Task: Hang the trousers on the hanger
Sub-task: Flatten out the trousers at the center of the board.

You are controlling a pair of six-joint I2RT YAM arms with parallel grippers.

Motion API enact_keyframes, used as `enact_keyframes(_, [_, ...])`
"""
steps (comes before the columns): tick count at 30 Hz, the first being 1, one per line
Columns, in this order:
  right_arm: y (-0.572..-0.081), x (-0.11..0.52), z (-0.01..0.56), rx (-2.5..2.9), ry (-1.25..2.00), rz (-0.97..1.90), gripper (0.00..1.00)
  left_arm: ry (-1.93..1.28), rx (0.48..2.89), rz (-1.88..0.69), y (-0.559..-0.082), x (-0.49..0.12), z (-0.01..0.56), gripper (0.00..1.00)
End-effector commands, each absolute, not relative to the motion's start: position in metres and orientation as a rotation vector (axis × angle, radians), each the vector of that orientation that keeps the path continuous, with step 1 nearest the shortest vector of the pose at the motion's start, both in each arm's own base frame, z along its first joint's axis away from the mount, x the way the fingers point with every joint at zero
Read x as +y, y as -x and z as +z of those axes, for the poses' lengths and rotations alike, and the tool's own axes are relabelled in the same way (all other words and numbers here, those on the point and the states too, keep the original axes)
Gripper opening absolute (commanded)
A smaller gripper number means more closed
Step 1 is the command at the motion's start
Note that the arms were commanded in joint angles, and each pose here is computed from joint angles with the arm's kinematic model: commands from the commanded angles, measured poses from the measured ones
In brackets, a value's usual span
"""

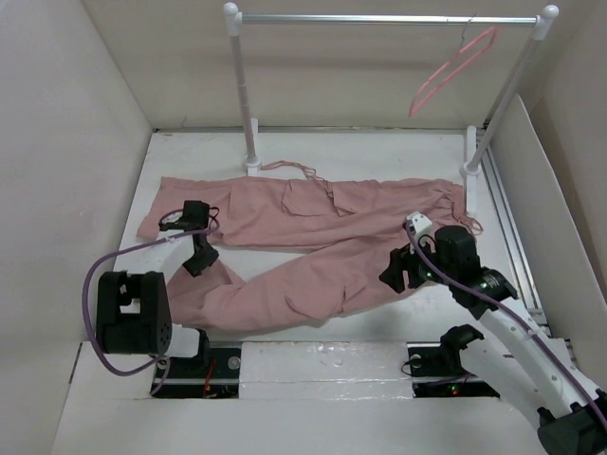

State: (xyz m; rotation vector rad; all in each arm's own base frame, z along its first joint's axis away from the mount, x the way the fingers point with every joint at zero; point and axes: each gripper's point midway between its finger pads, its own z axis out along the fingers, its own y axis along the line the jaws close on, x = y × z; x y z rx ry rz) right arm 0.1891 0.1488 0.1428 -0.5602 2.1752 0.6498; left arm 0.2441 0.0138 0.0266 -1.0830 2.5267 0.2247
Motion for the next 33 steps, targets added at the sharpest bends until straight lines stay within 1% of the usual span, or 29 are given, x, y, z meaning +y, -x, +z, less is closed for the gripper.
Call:
enact_keyframes(1, [-0.189,0.162,0.154,2.122,0.611,0.686,0.70,1.061,2.531,0.246,-0.254,0.017,0.023,0.31])
enact_keyframes(3, [-0.186,0.165,0.153,2.125,0.606,0.689,0.70,1.072,2.550,0.281,-0.251,0.019,0.014,0.16])
enact_keyframes(4, [-0.186,0.164,0.155,2.117,0.592,0.687,0.71,1.080,2.545,0.304,-0.250,0.022,0.013,0.00])
enact_keyframes(7, [-0.182,0.166,0.159,2.102,0.581,0.688,0.71,1.101,2.519,0.334,-0.251,0.026,0.016,0.00])
enact_keyframes(12, [-0.181,0.166,0.154,2.103,0.595,0.671,0.72,1.113,2.367,0.342,-0.262,0.038,0.070,0.00])
enact_keyframes(13, [-0.181,0.165,0.151,2.111,0.614,0.661,0.72,1.123,2.324,0.354,-0.260,0.042,0.087,0.00])
enact_keyframes(19, [-0.181,0.164,0.147,2.108,0.658,0.641,0.73,1.197,2.170,0.332,-0.242,0.051,0.130,0.00])
enact_keyframes(22, [-0.183,0.165,0.154,2.083,0.670,0.635,0.73,1.232,2.134,0.330,-0.236,0.053,0.137,0.00])
enact_keyframes(24, [-0.183,0.164,0.156,2.081,0.677,0.629,0.73,1.256,2.137,0.372,-0.235,0.056,0.137,0.00])
enact_keyframes(27, [-0.185,0.160,0.158,2.082,0.671,0.598,0.74,1.279,2.157,0.494,-0.236,0.065,0.129,0.00])
enact_keyframes(29, [-0.186,0.156,0.151,2.121,0.662,0.569,0.75,1.289,2.177,0.627,-0.232,0.077,0.124,0.00])
enact_keyframes(31, [-0.189,0.154,0.144,2.152,0.652,0.555,0.75,1.299,2.182,0.677,-0.236,0.090,0.128,0.00])
enact_keyframes(33, [-0.191,0.149,0.135,2.199,0.637,0.526,0.76,1.359,2.166,0.725,-0.237,0.115,0.127,0.00])
